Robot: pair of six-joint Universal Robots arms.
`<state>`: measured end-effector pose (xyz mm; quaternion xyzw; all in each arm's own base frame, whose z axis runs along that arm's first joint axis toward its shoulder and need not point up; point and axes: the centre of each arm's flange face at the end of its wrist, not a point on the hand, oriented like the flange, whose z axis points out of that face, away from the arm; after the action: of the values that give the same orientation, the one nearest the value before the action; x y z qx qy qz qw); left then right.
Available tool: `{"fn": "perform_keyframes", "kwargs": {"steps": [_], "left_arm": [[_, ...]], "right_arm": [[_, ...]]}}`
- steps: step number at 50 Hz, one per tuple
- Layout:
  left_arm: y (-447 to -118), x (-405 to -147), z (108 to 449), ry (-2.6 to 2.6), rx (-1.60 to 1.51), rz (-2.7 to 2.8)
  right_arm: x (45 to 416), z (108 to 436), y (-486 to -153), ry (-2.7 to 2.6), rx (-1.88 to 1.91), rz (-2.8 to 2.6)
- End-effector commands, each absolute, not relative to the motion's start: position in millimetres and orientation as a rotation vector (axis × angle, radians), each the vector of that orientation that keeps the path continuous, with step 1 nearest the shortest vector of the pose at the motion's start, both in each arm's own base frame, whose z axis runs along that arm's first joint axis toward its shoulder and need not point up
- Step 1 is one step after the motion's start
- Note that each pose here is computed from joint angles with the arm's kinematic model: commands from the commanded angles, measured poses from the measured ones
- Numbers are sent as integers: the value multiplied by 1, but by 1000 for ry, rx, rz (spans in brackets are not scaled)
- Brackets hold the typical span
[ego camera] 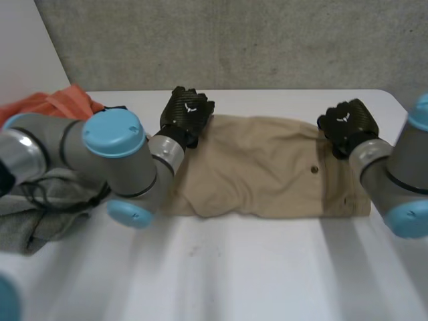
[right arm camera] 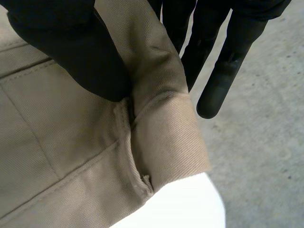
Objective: Fold the laundry.
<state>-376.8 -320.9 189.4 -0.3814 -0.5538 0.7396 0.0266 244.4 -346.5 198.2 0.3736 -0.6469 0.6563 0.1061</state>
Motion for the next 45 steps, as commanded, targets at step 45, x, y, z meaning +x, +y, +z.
{"fn": "perform_keyframes", "kwargs": {"steps": [45], "left_arm": [[-286,-347,199,-1691,-1047,2277]], "right_arm": [[153,171,-352,-2118,917,1565]]}}
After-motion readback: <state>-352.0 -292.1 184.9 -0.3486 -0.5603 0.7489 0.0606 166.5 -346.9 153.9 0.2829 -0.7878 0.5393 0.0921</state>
